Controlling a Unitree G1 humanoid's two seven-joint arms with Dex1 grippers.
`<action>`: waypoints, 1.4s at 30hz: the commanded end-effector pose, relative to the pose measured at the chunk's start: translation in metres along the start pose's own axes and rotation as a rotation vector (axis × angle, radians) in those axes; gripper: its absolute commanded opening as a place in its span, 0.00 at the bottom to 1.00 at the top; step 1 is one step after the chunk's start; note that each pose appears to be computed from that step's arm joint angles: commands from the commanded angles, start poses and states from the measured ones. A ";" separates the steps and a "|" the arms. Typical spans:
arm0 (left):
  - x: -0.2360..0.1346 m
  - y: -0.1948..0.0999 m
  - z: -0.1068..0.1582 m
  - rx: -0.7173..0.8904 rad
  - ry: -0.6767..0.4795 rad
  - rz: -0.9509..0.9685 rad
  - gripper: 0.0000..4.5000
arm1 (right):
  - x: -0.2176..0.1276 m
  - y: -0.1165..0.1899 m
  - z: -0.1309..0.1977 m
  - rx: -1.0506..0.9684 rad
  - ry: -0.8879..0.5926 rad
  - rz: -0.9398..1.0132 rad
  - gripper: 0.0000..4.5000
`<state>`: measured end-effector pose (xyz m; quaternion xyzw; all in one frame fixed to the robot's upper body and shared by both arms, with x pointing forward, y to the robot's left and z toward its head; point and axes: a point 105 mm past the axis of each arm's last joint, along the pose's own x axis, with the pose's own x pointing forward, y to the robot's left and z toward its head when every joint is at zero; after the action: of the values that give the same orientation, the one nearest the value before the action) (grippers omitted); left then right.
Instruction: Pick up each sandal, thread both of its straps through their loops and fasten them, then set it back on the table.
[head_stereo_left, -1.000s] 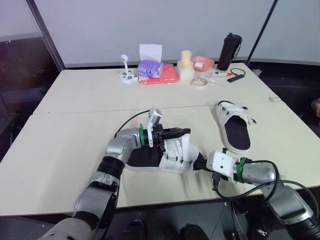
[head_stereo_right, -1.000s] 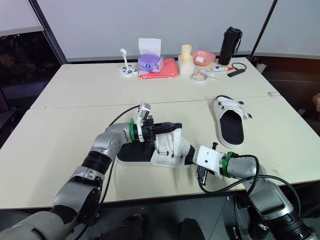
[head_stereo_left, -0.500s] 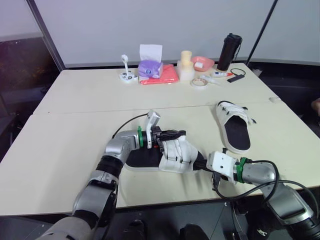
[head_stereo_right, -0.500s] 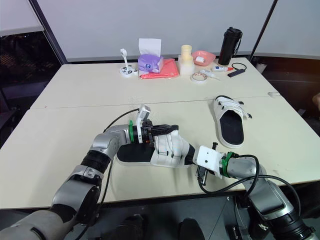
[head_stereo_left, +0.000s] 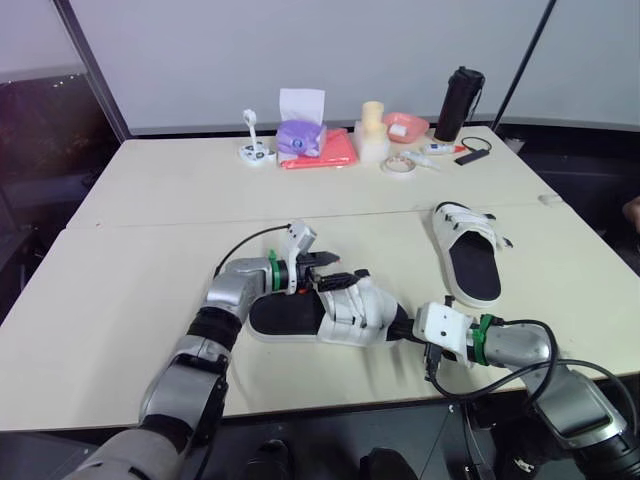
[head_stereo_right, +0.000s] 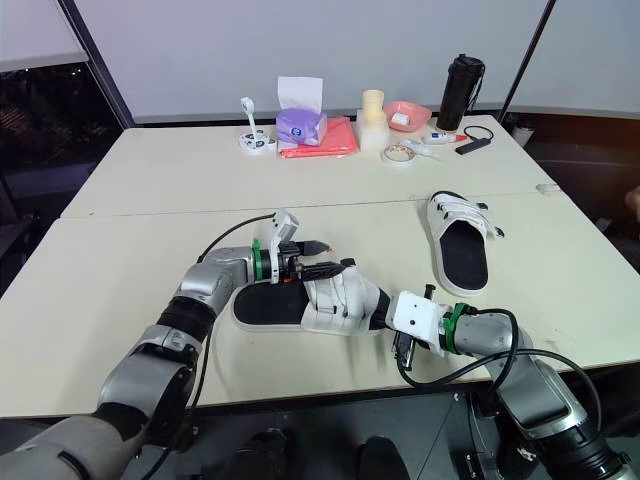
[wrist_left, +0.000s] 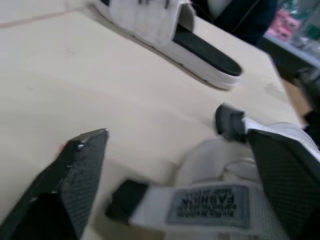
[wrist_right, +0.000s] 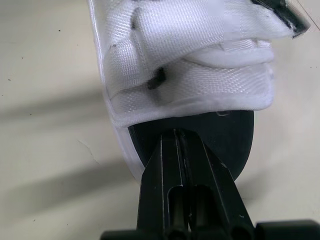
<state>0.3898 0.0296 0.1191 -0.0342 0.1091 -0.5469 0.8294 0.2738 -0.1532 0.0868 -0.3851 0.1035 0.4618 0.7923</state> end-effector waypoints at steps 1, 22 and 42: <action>-0.001 0.010 0.025 0.050 -0.067 0.047 0.99 | 0.009 0.022 -0.016 0.053 0.050 0.092 0.00; 0.024 -0.014 0.025 0.394 0.125 -0.138 0.99 | 0.011 0.021 -0.015 0.048 0.044 0.088 0.00; -0.001 0.017 0.050 0.368 0.049 0.003 0.99 | 0.005 0.015 -0.004 0.009 0.031 0.070 0.00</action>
<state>0.4137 0.0316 0.1409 0.1665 0.0584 -0.5536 0.8139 0.2745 -0.1488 0.0917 -0.3929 0.0932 0.4654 0.7876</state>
